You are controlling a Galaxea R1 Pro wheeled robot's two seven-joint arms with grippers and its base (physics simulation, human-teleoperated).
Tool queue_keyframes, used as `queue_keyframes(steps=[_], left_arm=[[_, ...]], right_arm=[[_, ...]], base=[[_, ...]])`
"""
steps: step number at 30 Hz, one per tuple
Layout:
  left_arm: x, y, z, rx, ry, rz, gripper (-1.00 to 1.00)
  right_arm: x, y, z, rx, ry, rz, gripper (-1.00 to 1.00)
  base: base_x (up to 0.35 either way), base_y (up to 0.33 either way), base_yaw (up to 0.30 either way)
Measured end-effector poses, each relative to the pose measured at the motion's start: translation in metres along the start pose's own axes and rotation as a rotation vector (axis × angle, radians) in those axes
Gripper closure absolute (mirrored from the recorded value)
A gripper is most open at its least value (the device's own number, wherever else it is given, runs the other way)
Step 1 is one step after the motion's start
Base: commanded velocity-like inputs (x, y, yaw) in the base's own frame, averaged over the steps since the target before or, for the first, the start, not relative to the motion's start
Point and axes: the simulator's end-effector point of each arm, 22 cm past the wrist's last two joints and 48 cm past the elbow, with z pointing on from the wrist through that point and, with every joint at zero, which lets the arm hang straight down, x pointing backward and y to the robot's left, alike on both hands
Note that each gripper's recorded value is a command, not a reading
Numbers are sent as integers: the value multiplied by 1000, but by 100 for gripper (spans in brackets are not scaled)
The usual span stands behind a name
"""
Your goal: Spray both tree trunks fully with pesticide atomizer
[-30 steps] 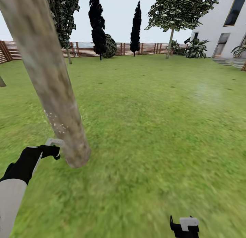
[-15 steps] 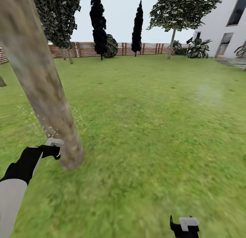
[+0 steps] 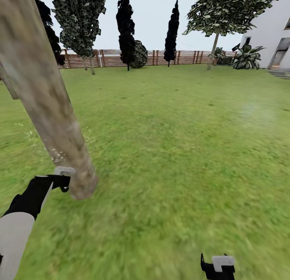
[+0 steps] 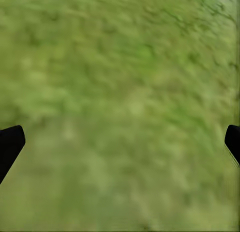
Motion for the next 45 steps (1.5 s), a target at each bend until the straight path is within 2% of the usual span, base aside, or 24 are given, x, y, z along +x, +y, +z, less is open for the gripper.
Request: queue_keyframes(steps=[5,8,17,21,24,34,45], left_arm=[[27,23,5,-40,45,-68,100],[50,33,6,-93,80,-67,100],[51,6,10,-62,82,-70,100],[65,11,10,-69,101,-67,100],[67,3,11,-61,104,-63,100],[68,5,10,-66,104,-67,100],[74,5,10,-65,111,-68,100]], right_arm=[[0,0,0,0,0,0,-100],[0,0,0,-1,0,-1,-100],[0,1,0,-2,1,0,-100],[0,1,0,-2,0,0,-100],[0,0,0,0,0,0,-100],[0,1,0,-2,0,0,-100],[0,1,0,-3,1,0,-100]], base=[[278,-167,75],[185,-89,262],[8,-3,277],[0,-27,61],[0,-243,3],[51,-266,7],[126,-226,263]])
